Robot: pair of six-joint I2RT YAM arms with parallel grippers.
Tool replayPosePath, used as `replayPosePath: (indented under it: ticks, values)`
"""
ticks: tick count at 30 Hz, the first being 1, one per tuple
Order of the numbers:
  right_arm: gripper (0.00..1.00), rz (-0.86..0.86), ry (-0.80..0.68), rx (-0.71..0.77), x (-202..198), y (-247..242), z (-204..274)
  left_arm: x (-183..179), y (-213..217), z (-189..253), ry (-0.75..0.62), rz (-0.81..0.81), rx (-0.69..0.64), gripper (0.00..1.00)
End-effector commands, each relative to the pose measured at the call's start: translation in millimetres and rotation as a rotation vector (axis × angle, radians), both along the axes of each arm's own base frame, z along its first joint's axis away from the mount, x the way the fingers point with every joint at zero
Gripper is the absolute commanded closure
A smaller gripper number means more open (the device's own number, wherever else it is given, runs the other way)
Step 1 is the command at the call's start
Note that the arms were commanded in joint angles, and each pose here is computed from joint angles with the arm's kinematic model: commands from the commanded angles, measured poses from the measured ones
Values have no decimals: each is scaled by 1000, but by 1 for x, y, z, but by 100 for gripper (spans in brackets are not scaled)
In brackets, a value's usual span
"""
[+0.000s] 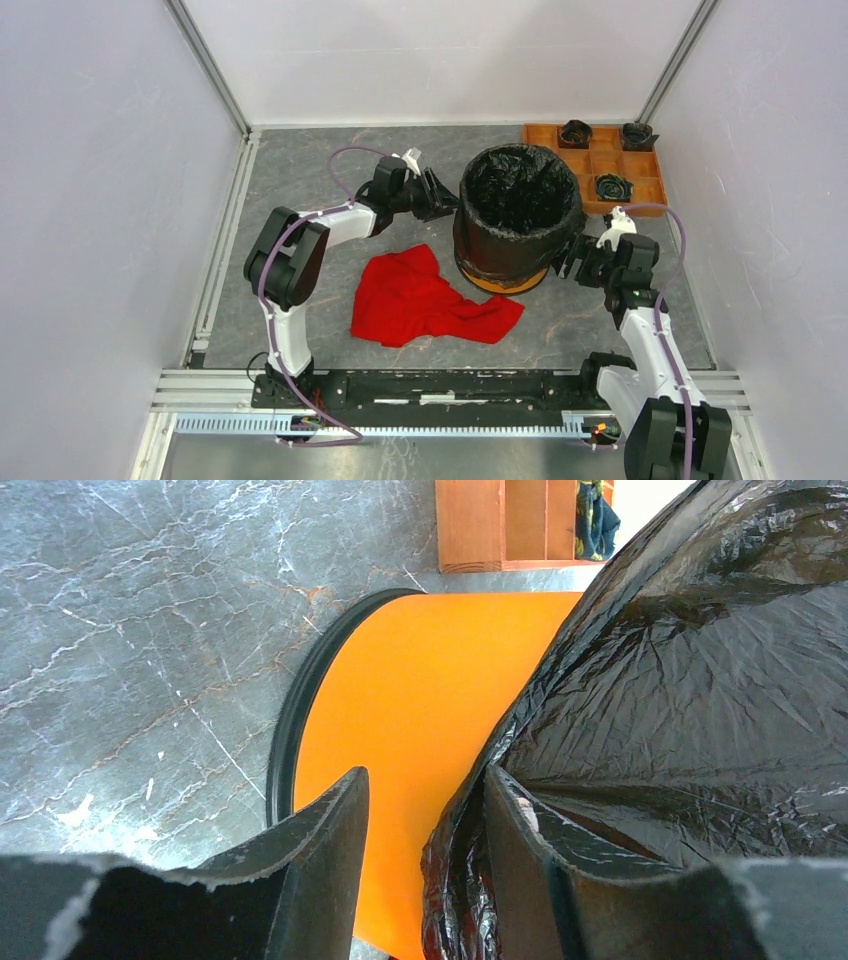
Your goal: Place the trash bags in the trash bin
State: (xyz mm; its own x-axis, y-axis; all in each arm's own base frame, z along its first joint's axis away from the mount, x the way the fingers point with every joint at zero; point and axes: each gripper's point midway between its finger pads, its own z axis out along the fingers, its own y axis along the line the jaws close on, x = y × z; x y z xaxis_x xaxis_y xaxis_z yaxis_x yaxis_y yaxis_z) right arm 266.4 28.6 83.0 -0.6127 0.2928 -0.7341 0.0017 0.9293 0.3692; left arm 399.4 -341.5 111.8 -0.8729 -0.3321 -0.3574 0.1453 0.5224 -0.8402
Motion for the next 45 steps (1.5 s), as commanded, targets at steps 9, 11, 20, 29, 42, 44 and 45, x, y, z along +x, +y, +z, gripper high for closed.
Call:
replayPosePath:
  ticks: [9,11,20,29,42,44,45]
  values:
    - [15,-110,35,-173,-11,-32,33,-8,35,36,-22,50,-16,23]
    - [15,-98,54,-188,-15,-32,29,-3,56,53,-71,83,27,22]
    - [14,158,-76,-16,-3,29,27,-36,151,125,-303,233,298,17]
    - [13,366,-240,195,13,119,47,-103,205,168,-471,349,400,13]
    - [15,244,-345,224,147,212,75,-144,224,199,-551,394,377,14]
    - [15,185,-351,218,171,215,74,-149,226,202,-558,401,377,14]
    - [15,156,-351,207,181,215,73,-151,228,204,-562,407,375,14]
